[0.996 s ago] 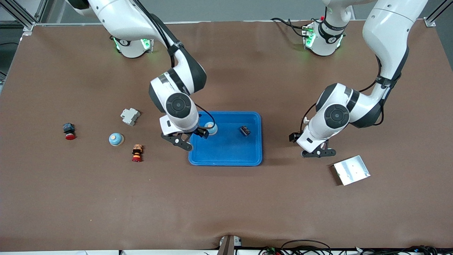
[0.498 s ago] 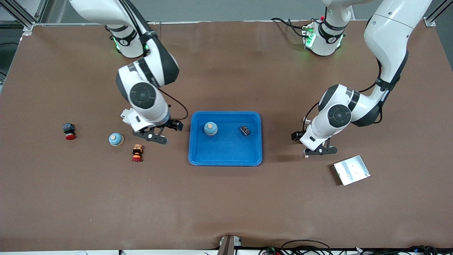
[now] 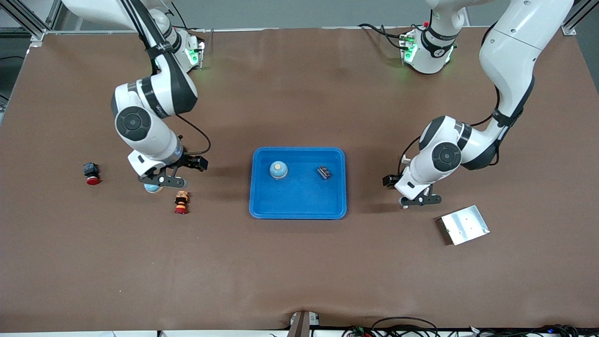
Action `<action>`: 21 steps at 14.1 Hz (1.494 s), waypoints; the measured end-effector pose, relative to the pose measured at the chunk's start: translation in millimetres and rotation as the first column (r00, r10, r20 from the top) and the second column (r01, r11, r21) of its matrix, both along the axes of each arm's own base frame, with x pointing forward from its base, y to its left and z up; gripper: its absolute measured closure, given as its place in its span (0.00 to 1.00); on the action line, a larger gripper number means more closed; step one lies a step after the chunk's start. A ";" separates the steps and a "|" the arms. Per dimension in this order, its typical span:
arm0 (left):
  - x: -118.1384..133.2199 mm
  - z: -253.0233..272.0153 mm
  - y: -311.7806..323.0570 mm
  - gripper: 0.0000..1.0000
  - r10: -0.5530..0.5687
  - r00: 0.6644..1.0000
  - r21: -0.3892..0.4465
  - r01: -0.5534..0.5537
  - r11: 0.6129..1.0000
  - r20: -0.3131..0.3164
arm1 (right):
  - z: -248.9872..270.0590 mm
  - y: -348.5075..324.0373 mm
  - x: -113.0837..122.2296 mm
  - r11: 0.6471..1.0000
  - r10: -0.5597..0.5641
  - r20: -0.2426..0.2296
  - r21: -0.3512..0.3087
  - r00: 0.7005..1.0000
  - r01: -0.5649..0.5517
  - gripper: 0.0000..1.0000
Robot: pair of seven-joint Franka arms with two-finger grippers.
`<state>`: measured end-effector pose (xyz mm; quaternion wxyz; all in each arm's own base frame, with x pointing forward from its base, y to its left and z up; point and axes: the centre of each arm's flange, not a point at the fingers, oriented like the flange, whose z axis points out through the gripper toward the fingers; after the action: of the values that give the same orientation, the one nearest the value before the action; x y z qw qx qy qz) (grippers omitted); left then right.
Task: Place electrolytic capacitor and blue bell in tray
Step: 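Move the right gripper to the second bell while the left gripper descends, then grasp the second bell while the left gripper grasps the second capacitor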
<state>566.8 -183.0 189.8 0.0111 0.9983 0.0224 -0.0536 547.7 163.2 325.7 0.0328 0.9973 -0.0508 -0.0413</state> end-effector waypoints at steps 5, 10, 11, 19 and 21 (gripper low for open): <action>-2.4 -6.8 0.5 0.00 0.001 1.000 -0.001 -0.001 1.000 -0.013 | -32.2 -73.4 -4.1 0.996 0.088 0.054 0.029 0.995 -0.089 0.00; -3.8 -9.7 1.5 0.07 0.002 1.000 -0.001 -0.002 1.000 -0.019 | -51.4 -123.8 -10.8 0.987 0.153 0.107 0.034 0.982 -0.157 0.00; -3.8 -9.7 1.7 0.19 0.002 1.000 -0.001 -0.002 1.000 -0.019 | -55.5 -131.7 -13.4 0.985 0.164 0.111 0.034 0.980 -0.169 0.00; -1.0 -10.0 11.3 0.67 0.019 1.000 0.000 -0.019 1.000 -0.020 | -103.5 -180.7 -14.3 0.978 0.201 0.118 0.033 0.972 -0.206 0.00; -0.9 -10.0 11.3 0.67 0.019 1.000 0.000 -0.019 1.000 -0.020 | -109.6 -180.7 -10.7 0.978 0.203 0.121 0.033 0.972 -0.208 0.00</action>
<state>565.8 -171.8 179.8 0.0117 0.9974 0.0320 -0.0633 536.9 -17.6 216.1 0.0114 0.9984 0.0518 0.0197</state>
